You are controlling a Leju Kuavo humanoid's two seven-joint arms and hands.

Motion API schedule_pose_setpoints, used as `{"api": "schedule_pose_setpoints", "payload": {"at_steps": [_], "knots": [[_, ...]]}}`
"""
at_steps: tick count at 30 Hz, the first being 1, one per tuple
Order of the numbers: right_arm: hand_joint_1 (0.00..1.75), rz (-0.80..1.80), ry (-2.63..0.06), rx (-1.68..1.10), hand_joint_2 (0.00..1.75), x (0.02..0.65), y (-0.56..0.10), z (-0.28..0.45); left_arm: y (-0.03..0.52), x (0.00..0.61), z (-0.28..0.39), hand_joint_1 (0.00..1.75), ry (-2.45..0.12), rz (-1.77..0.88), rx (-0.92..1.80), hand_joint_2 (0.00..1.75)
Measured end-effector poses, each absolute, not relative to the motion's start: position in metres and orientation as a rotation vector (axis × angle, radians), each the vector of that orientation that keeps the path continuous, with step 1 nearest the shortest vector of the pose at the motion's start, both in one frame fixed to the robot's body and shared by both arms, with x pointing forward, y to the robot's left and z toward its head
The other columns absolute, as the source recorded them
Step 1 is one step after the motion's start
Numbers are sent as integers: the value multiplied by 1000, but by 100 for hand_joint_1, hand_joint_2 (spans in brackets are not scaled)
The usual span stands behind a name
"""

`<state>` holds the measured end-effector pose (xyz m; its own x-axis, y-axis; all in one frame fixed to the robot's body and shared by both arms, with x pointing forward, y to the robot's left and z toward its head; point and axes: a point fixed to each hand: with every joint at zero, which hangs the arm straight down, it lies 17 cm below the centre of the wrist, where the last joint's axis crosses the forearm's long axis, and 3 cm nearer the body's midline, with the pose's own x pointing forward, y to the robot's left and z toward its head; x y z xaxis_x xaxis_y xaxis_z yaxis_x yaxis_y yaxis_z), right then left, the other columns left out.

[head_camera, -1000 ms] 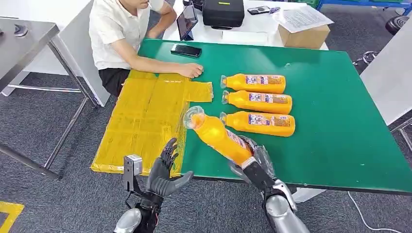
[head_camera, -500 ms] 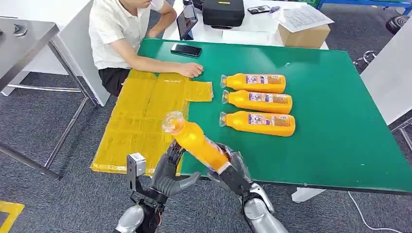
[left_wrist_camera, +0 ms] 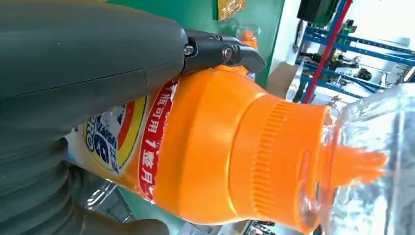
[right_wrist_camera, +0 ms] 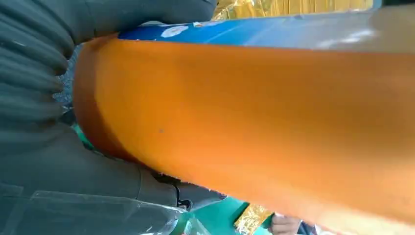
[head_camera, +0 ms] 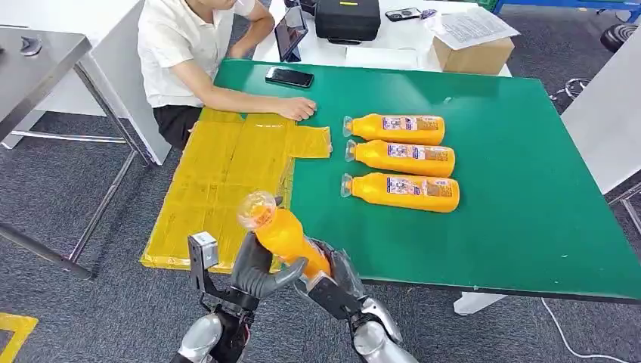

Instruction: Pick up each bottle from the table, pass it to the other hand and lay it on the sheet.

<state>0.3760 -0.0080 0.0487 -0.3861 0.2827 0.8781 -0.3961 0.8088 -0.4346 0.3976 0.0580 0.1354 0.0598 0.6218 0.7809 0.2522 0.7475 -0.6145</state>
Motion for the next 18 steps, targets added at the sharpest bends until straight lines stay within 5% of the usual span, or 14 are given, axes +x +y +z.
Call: {"api": "schedule_pose_setpoints", "payload": {"at_steps": [8, 9, 18], "knots": [[159, 749, -1960, -9, 175, 369, 2, 68, 64, 409, 134, 0, -1447, 455, -801, 175], [159, 754, -1964, -11, 175, 368, 4, 69, 63, 410, 133, 175, -1440, 461, -804, 175], [143, 696, -1963, 54, 175, 366, 9, 75, 59, 414, 135, 175, -1472, 427, -792, 175]]}}
